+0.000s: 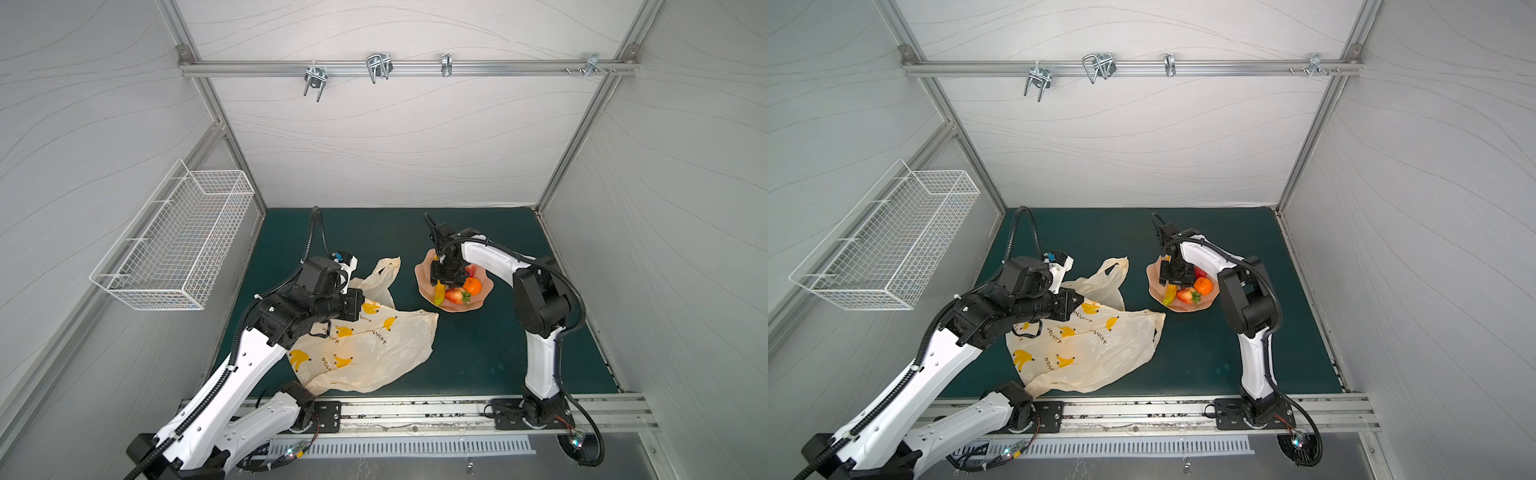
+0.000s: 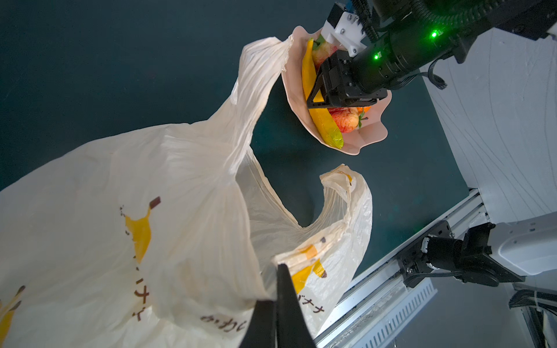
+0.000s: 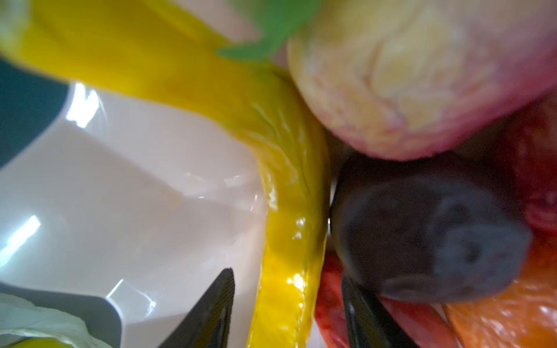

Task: Place the fruits into the plastic bag
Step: Pick up the fruit from the plate.

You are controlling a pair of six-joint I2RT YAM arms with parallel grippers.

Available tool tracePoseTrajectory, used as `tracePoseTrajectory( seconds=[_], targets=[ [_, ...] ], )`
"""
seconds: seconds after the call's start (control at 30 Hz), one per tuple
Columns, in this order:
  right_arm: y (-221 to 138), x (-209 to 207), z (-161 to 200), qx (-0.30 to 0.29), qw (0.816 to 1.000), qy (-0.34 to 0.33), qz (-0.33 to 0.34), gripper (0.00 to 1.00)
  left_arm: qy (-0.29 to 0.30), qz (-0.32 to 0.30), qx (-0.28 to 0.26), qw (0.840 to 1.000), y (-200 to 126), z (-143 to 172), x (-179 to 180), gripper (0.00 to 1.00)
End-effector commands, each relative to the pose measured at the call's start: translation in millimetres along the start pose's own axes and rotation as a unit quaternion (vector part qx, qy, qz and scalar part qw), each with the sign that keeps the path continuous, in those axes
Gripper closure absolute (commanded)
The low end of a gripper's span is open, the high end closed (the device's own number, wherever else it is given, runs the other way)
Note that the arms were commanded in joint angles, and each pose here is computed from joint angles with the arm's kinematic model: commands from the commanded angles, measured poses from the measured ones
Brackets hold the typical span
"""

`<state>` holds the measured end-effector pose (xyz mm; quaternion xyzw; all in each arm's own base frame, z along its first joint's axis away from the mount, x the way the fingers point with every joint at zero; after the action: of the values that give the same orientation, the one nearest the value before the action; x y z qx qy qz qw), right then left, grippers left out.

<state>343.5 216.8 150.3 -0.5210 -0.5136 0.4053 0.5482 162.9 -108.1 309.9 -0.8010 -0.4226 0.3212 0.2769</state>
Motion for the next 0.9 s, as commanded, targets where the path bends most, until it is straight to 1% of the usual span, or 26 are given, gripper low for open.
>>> tracePoseTrajectory(
  seconds=[0.0,0.17,0.3,0.37,0.5,0.57,0.6,0.7,0.77,0.87],
  targets=[
    [10,2,0,0.008,1.000,-0.008,0.013,0.42,0.000,0.011,-0.014,1.000,-6,-7,-4,1.00],
    [17,2,2,0.016,1.000,-0.002,0.007,0.45,-0.001,0.012,-0.014,1.000,-6,-8,-5,1.00],
    [16,1,4,0.016,1.000,-0.001,0.000,0.51,-0.001,0.010,-0.014,1.000,-6,-8,-5,1.00],
    [10,1,5,0.011,1.000,-0.001,-0.008,0.54,-0.002,0.008,-0.014,1.000,-6,-8,-4,1.00],
    [-2,0,6,0.008,1.000,0.005,-0.025,0.57,-0.001,0.002,-0.012,1.000,-7,-6,-3,1.00],
    [-10,-4,6,0.005,0.999,0.015,-0.042,0.64,0.000,-0.003,-0.014,1.000,-10,-6,-3,1.00],
    [-14,-5,7,0.001,0.999,0.017,-0.049,0.65,0.000,-0.004,-0.016,1.000,-11,-6,-3,1.00],
    [-23,-8,7,-0.005,0.998,0.018,-0.060,0.67,0.000,-0.001,-0.017,1.000,-11,-6,-3,1.00],
    [-31,-8,7,-0.009,0.997,0.015,-0.070,0.71,-0.002,-0.001,-0.014,1.000,-9,-6,-3,1.00],
    [-40,-9,8,-0.013,0.996,0.018,-0.084,0.72,-0.004,0.002,-0.015,1.000,-8,-6,-3,1.00]
  ],
)
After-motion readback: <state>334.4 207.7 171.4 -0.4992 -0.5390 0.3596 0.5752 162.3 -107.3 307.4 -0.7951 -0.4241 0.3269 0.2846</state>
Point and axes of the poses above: each gripper's point midway between its finger pads, its own y axis out along the fingers, its own x axis along the line the jaws close on, z = x × y, the point moved 10 cm from there along -y, back along the fingers, and after that the axes turned 10 degrees about y, right-handed, at the moved point
